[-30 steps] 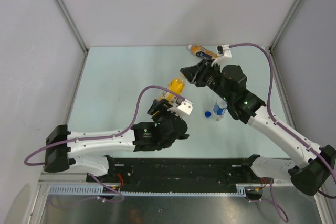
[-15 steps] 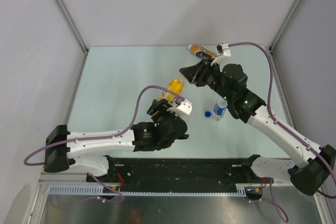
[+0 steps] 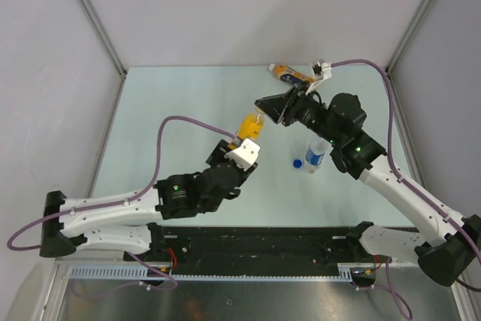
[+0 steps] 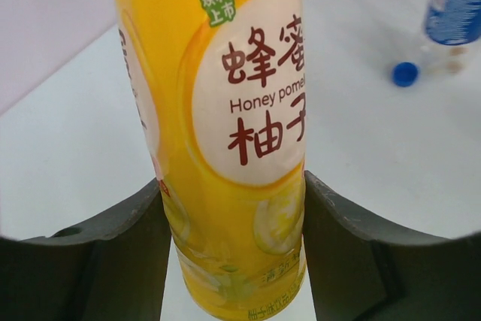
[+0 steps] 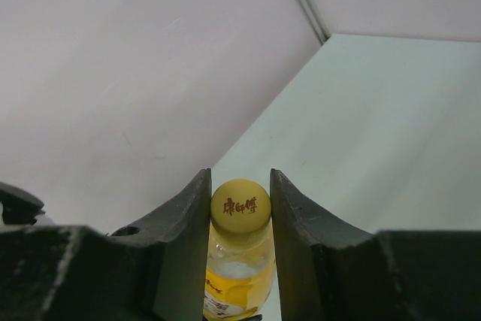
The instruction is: Unscrew the bottle caps
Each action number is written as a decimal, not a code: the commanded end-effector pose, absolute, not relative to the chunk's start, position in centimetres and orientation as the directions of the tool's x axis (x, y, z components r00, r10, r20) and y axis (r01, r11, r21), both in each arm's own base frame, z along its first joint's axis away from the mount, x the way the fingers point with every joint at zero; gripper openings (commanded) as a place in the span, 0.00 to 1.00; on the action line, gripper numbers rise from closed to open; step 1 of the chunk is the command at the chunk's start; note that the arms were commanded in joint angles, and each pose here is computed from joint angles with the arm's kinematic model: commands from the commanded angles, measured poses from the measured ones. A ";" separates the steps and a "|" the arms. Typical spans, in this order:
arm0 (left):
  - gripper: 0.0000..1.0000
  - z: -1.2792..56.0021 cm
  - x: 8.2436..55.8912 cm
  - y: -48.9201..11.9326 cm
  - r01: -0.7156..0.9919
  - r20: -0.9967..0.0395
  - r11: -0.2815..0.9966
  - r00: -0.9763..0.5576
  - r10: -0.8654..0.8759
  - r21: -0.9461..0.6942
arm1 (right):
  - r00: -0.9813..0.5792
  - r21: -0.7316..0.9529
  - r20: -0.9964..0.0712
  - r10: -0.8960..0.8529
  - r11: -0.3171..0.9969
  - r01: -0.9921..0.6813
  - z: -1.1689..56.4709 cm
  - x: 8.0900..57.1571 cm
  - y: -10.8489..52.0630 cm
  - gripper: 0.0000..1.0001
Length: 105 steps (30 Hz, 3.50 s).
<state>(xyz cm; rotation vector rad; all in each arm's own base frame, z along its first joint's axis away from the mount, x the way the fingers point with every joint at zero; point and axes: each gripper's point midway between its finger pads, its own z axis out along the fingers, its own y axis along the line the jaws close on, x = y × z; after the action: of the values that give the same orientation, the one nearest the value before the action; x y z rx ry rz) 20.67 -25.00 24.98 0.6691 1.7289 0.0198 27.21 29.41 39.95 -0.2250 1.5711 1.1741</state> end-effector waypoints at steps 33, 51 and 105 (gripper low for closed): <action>0.00 37.7 3.0 -29.2 0.973 -0.984 -0.227 -0.069 -0.166 -0.030 | -0.135 0.096 -0.952 0.273 -0.152 -0.984 43.2 13.1 25.7 0.00; 0.00 35.1 6.7 -29.5 0.990 -0.988 -0.093 -0.112 -0.109 -0.102 | -0.140 0.210 -0.887 0.441 0.113 -0.971 46.2 17.1 22.9 0.73; 0.00 26.2 20.6 -25.1 0.300 -0.927 0.897 -0.086 0.366 0.326 | -0.342 0.594 -0.795 0.501 0.531 -0.604 41.3 26.7 26.8 0.93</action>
<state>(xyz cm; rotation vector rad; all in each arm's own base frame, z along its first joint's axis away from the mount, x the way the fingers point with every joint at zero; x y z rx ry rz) 19.90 -25.95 23.18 0.6187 1.7482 -0.0841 26.18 26.87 39.11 -0.1119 1.6036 1.1551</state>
